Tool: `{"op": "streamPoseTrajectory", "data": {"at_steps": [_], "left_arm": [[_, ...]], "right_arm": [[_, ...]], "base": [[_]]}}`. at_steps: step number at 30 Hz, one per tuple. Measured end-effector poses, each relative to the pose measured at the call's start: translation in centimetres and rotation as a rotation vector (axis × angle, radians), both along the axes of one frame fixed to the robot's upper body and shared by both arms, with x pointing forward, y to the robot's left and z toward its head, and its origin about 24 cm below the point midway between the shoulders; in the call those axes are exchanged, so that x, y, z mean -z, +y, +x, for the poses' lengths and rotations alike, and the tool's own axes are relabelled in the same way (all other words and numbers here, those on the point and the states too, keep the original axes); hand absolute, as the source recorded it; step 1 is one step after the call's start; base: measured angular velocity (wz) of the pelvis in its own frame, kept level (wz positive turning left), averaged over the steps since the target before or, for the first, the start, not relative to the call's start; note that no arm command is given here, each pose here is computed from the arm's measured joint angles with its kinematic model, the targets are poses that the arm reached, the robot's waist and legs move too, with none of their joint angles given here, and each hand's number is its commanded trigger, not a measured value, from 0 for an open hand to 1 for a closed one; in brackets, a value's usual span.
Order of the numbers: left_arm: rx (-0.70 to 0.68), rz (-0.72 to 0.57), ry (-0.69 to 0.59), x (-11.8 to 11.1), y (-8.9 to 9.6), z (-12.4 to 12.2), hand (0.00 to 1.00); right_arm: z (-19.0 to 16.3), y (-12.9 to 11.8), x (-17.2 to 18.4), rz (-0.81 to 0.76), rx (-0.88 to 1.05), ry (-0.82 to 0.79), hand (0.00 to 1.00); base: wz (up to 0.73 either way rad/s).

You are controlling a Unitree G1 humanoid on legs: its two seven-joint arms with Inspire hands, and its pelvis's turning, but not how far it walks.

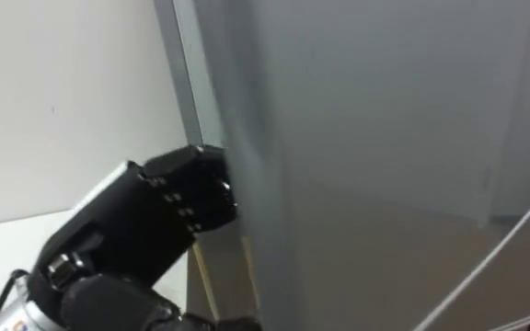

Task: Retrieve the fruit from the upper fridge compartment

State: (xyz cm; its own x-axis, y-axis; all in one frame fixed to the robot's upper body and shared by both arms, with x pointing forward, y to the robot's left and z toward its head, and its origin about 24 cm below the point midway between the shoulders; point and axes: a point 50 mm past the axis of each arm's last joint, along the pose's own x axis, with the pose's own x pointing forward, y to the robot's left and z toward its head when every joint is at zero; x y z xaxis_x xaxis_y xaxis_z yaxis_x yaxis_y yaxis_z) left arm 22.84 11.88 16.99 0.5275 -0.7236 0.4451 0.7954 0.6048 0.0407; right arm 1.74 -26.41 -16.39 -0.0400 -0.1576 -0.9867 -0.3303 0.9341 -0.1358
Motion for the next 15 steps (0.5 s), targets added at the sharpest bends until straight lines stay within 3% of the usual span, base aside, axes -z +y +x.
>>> {"op": "streamPoseTrajectory", "data": {"at_steps": [15], "left_arm": [[0.137, 0.010, -0.082, -1.6, -1.7, 0.0, 0.00]], "right_arm": [[0.9, 0.1, 0.0, 0.002, -0.029, -0.010, 0.00]], "base": [[-0.08]]}}
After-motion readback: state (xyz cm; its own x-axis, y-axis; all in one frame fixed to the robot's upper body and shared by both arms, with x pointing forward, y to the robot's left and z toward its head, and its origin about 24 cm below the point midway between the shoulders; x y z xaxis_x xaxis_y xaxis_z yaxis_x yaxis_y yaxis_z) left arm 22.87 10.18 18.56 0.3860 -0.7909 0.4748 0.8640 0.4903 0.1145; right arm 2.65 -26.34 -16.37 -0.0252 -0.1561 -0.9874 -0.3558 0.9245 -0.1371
